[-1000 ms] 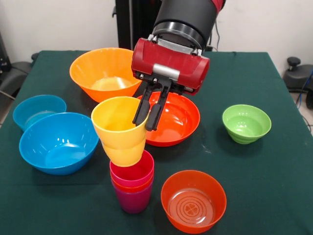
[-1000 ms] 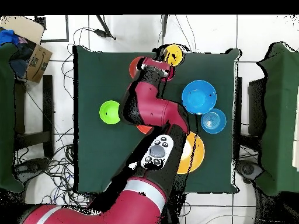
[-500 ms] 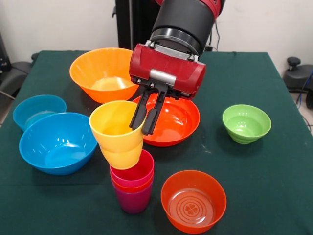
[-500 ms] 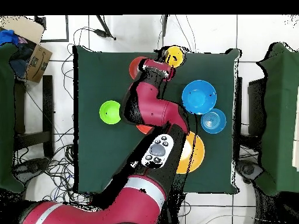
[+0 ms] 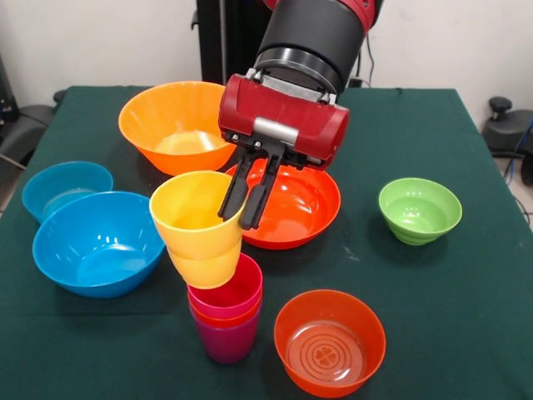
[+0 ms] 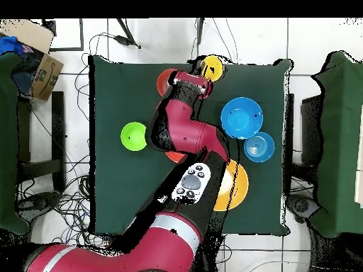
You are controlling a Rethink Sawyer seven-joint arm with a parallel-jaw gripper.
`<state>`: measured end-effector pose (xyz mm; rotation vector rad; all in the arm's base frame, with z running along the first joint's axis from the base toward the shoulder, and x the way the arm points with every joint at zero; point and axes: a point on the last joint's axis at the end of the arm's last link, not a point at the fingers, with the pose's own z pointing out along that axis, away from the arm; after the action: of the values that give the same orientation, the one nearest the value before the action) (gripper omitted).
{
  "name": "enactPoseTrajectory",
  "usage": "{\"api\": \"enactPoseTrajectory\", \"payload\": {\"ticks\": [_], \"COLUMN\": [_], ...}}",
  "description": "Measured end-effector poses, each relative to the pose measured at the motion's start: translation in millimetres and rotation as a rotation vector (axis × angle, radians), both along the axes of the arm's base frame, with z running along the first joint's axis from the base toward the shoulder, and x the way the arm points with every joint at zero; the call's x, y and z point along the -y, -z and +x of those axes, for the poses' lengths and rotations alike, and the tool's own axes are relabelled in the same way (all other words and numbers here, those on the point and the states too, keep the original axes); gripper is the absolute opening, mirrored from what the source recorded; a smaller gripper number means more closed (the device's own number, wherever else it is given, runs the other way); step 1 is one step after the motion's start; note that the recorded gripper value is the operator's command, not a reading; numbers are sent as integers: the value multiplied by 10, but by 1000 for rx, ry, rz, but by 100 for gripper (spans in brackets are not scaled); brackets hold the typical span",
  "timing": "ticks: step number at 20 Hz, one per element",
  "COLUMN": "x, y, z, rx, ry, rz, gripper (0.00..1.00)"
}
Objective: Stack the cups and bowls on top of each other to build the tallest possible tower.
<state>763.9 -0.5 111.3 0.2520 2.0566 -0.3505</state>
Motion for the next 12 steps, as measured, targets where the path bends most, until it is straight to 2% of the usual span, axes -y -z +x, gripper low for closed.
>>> {"api": "enactPoseTrajectory", "payload": {"ticks": [12], "x": [-20], "y": [-98], "z": [42], "rx": [51], "ry": [2], "rz": [-14], "gripper": [0]}}
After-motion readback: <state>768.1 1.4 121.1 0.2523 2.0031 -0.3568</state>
